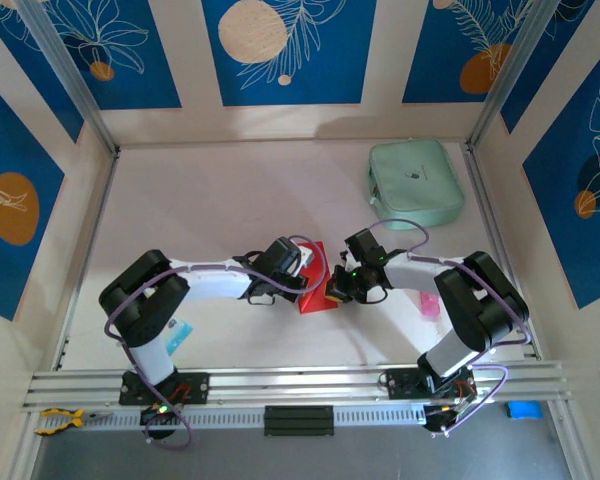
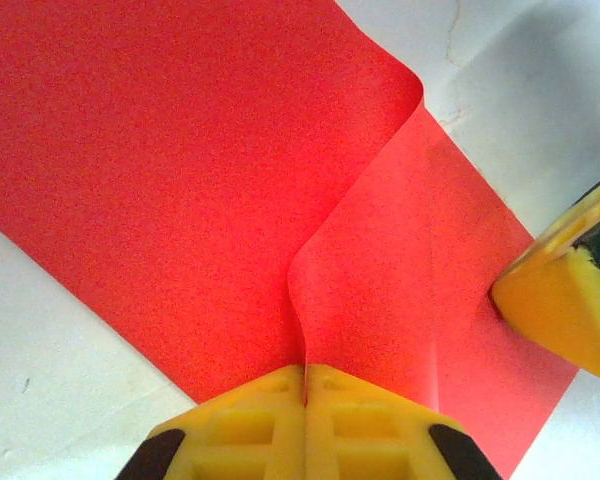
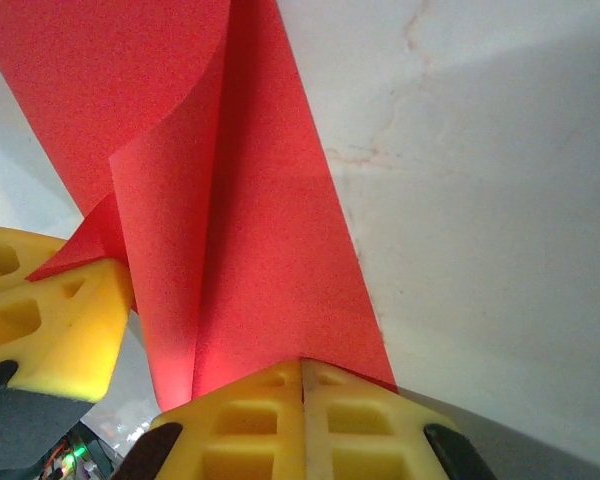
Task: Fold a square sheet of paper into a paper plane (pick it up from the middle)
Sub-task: Fold the triangle a second time at the center of the table.
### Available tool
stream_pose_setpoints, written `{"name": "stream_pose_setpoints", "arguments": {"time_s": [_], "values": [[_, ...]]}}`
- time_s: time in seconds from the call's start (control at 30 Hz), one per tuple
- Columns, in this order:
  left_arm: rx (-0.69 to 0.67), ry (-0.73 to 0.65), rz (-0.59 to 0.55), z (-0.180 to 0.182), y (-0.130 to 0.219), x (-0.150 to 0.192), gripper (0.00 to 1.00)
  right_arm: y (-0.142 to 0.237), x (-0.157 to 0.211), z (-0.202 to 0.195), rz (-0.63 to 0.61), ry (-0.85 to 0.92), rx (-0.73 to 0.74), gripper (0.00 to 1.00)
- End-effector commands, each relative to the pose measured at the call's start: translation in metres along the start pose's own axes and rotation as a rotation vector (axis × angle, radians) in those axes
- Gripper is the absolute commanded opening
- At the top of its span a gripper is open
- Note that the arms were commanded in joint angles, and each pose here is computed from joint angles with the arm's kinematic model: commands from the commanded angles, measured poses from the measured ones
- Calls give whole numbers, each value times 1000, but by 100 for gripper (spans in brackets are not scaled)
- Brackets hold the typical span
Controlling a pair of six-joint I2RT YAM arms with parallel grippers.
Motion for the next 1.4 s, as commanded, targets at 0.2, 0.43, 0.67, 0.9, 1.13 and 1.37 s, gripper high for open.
{"name": "stream_pose_setpoints", "arguments": {"time_s": [0.2, 0.43, 0.67, 0.9, 1.13, 1.37], "values": [[-31, 15, -14, 8, 0, -6, 0, -6, 16, -15, 74, -32, 70, 2], [-18, 14, -24, 6, 1, -8, 0, -6, 16, -15, 76, -31, 68, 1], [-36, 13, -18, 9, -2, -7, 0, -7, 17, -15, 82, -31, 67, 1], [-36, 16, -24, 9, -1, -7, 0, -8, 17, -15, 85, -28, 68, 1], [-25, 15, -17, 9, -3, -6, 0, -8, 16, -15, 88, -28, 67, 1], [-50, 17, -15, 12, -4, -5, 0, -8, 16, -15, 89, -29, 67, 1]]}}
Point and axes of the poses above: each hand's point on the last joint's axis, 136 mm out from that joint toward the fingers, its own y axis back along the fingers, its own z axis along the line the jaws close on, x = y × z, the point moved 4 cm from there along y, back along the fingers, and after that the axes turned 15 degrees about y, right-handed, at the moved point
